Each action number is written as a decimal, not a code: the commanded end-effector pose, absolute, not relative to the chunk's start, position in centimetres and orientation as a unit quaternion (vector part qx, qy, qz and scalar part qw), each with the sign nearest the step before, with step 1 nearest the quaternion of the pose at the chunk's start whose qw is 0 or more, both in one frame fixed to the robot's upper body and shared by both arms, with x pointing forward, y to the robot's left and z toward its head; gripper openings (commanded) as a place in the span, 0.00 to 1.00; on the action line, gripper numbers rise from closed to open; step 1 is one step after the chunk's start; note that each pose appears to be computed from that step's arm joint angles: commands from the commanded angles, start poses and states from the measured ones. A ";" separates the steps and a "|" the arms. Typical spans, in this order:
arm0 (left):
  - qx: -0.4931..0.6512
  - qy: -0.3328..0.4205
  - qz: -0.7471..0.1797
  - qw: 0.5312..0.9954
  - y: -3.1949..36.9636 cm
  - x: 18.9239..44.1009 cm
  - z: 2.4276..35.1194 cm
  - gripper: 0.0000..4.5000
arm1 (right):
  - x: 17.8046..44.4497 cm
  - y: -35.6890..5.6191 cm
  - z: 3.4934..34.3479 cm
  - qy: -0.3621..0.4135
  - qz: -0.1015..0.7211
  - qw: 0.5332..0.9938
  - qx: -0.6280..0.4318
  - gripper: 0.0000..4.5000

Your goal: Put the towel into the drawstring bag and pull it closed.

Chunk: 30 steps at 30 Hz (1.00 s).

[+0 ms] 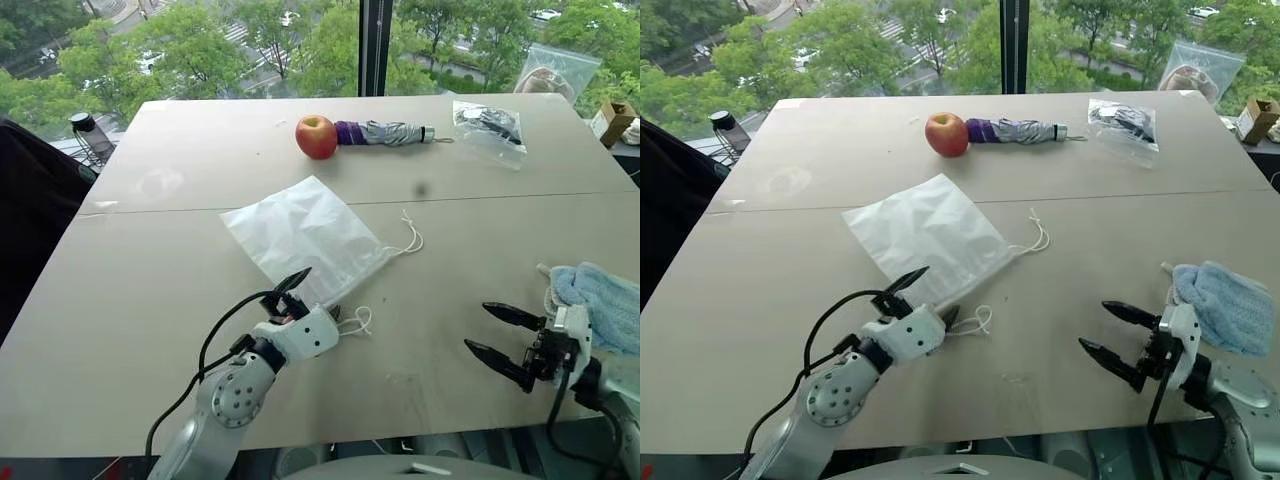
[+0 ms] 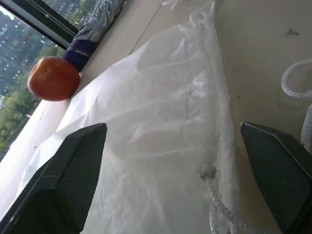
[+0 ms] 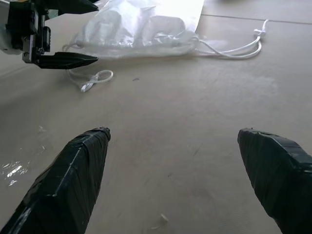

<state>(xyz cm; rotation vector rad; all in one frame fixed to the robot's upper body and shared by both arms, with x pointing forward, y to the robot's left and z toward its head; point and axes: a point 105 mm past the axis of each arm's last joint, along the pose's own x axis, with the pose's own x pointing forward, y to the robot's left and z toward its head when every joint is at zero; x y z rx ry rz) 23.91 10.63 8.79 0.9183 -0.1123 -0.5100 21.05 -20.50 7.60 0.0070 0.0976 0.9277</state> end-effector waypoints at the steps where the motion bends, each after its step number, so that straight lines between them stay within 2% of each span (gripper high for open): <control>1: 0.458 -0.080 -0.214 0.859 10.4 24.5 9.3 1.00 | 21.1 -20.6 9.0 0.029 0.441 0.897 -0.004 0.99; 16: 0.502 -0.107 -0.158 0.844 12.0 25.7 9.7 1.00 | 20.9 -20.3 8.8 0.025 0.427 0.904 -0.001 0.99; 30: 0.518 -0.090 -0.130 0.840 13.5 26.1 9.7 1.00 | 21.5 -19.9 8.6 0.022 0.433 0.901 0.001 0.99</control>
